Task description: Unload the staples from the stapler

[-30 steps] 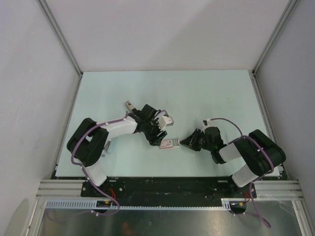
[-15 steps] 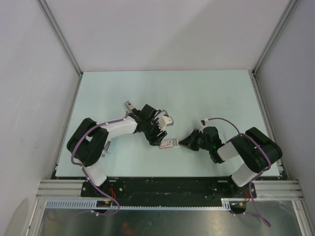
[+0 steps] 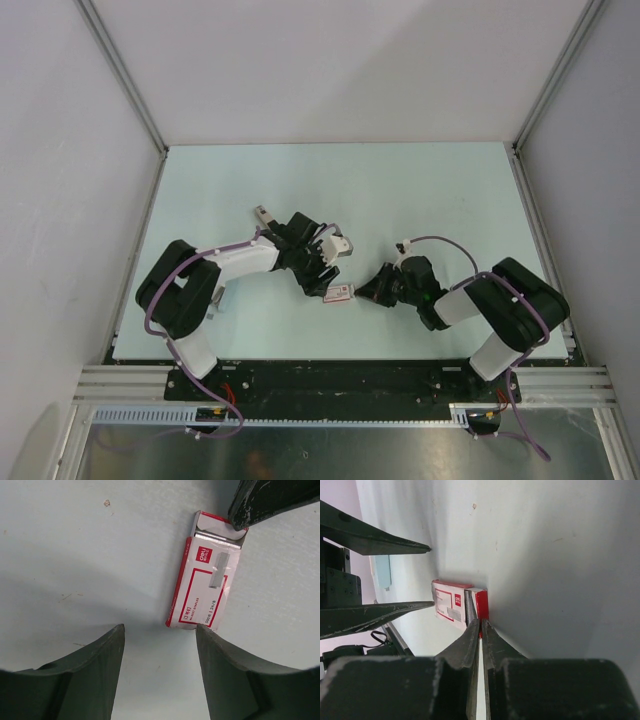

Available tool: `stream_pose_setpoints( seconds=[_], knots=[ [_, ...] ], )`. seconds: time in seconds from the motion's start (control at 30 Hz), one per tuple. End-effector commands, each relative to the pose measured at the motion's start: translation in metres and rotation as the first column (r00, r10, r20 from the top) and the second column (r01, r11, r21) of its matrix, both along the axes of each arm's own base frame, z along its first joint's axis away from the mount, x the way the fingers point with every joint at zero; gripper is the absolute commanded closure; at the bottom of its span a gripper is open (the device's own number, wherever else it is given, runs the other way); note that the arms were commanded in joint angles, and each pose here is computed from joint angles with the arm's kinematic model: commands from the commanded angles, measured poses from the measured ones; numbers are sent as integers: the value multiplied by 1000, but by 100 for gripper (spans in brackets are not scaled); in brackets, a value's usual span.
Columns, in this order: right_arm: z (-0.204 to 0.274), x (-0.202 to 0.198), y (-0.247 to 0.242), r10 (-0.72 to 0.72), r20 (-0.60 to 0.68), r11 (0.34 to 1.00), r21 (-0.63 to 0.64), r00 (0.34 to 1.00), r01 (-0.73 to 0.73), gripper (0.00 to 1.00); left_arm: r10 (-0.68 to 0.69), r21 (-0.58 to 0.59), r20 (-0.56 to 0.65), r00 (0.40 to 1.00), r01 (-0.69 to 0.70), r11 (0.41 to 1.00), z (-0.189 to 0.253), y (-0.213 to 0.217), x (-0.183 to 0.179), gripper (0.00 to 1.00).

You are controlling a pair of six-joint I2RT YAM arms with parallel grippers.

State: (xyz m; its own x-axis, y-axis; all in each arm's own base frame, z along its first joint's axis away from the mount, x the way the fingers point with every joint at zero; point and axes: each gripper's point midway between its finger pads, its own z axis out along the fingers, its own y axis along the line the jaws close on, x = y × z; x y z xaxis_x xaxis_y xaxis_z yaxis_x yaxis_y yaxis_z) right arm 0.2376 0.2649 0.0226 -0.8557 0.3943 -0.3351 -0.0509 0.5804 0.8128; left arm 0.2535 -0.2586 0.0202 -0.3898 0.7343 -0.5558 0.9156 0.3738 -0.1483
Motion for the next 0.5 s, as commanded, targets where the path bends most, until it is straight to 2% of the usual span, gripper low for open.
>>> stream_pose_setpoints(
  seconds=[0.0, 0.33, 0.47],
  knots=[
    [-4, -2, 8, 32, 8, 999, -24, 999, -31, 92, -1, 8, -13, 1000, 1, 1000, -1, 5, -4, 36],
    [-4, -9, 24, 85, 3, 996, 5, 996, -85, 89, -2, 6, -12, 1000, 2, 1000, 0, 4, -3, 36],
    [0, -9, 27, 101, 12, 995, 24, 995, -101, 80, 1, 6, -14, 1000, -1, 1000, -1, 4, -2, 36]
  ],
)
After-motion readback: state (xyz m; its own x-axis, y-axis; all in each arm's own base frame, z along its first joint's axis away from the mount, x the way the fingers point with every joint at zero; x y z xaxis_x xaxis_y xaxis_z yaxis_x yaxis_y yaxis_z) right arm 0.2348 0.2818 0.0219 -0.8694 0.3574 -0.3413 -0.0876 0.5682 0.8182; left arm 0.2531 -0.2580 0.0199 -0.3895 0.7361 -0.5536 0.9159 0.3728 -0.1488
